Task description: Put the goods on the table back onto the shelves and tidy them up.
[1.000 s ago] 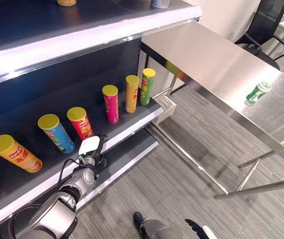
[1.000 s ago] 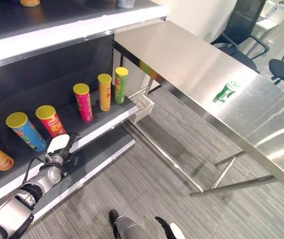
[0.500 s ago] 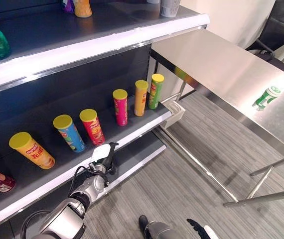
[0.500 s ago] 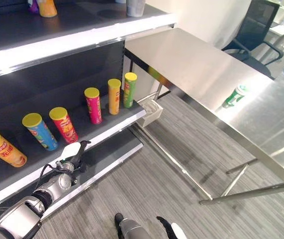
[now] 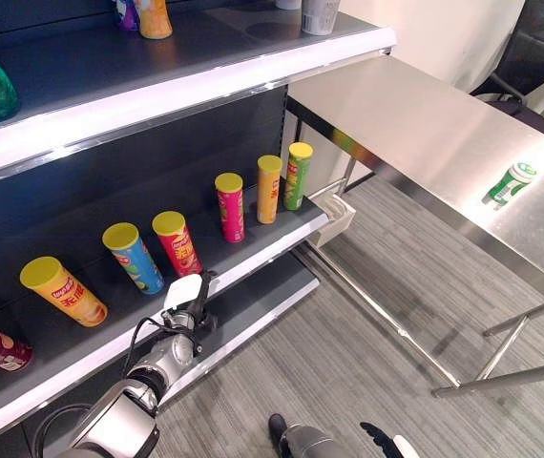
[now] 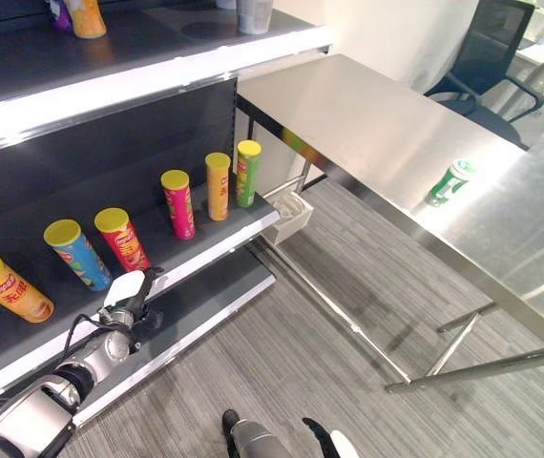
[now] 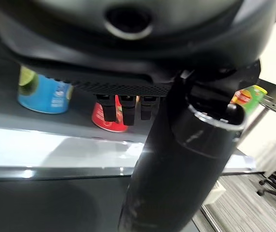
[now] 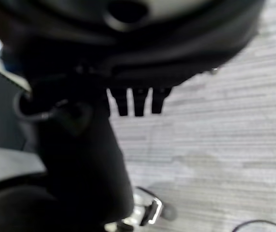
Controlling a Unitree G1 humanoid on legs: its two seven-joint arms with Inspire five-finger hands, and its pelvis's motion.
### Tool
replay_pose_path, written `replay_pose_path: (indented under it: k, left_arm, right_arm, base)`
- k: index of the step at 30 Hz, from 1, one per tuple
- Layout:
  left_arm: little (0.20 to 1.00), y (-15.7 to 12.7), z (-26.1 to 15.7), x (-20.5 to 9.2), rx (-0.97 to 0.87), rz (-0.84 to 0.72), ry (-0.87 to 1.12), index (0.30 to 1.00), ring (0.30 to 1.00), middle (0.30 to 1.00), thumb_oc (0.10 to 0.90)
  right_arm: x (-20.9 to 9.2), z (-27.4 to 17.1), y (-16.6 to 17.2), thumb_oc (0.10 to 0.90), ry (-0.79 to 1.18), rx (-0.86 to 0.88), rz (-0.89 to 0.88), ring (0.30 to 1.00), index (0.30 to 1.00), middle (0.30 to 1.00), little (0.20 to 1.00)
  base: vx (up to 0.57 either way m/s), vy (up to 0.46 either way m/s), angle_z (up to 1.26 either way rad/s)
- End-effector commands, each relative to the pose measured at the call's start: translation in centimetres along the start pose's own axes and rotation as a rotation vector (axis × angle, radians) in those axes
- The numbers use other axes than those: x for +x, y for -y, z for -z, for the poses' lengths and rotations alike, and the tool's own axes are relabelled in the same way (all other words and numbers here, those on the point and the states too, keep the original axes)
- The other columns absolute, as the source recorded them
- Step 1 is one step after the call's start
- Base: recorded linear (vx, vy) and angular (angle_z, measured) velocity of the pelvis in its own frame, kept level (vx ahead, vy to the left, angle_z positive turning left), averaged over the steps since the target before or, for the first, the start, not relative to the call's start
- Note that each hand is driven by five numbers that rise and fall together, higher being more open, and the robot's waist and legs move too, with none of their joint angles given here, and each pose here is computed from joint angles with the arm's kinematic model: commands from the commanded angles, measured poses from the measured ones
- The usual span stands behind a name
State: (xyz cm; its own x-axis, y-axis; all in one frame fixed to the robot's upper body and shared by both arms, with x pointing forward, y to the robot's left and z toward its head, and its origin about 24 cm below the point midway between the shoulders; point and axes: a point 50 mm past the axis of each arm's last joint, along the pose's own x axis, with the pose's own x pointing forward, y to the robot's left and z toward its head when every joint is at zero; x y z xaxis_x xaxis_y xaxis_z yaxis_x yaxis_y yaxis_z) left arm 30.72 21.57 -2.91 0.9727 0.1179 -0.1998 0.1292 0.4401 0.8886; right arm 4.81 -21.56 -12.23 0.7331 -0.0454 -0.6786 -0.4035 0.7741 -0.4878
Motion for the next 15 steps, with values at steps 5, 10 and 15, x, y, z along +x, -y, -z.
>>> replay_pose_path:
  k: [5,10,15]
  left_arm:
    - [0.900,-6.0,-0.6,2.3,-0.137,-0.271,-0.021,0.900,0.900,0.900,0.800]
    - [0.900,-5.1,-2.5,2.3,-0.172,-0.255,0.037,0.900,0.900,0.900,0.800]
    - [0.900,-4.6,-6.8,2.6,-0.294,-0.254,0.157,0.900,0.900,0.900,0.800]
  right_arm:
    - [-1.0,-1.2,-1.1,0.800,0.084,0.054,-0.021,0.900,0.900,0.900,0.900]
    - [-0.2,-1.0,0.3,0.800,0.076,0.002,0.001,0.900,0.900,0.900,0.900]
    - [2.7,-2.3,2.5,0.800,0.061,0.004,0.115,0.900,0.900,0.900,0.900]
  base:
    - [0.04,0.003,-0.01]
    - [-0.02,0.040,0.00]
    - [0.03,0.378,0.57]
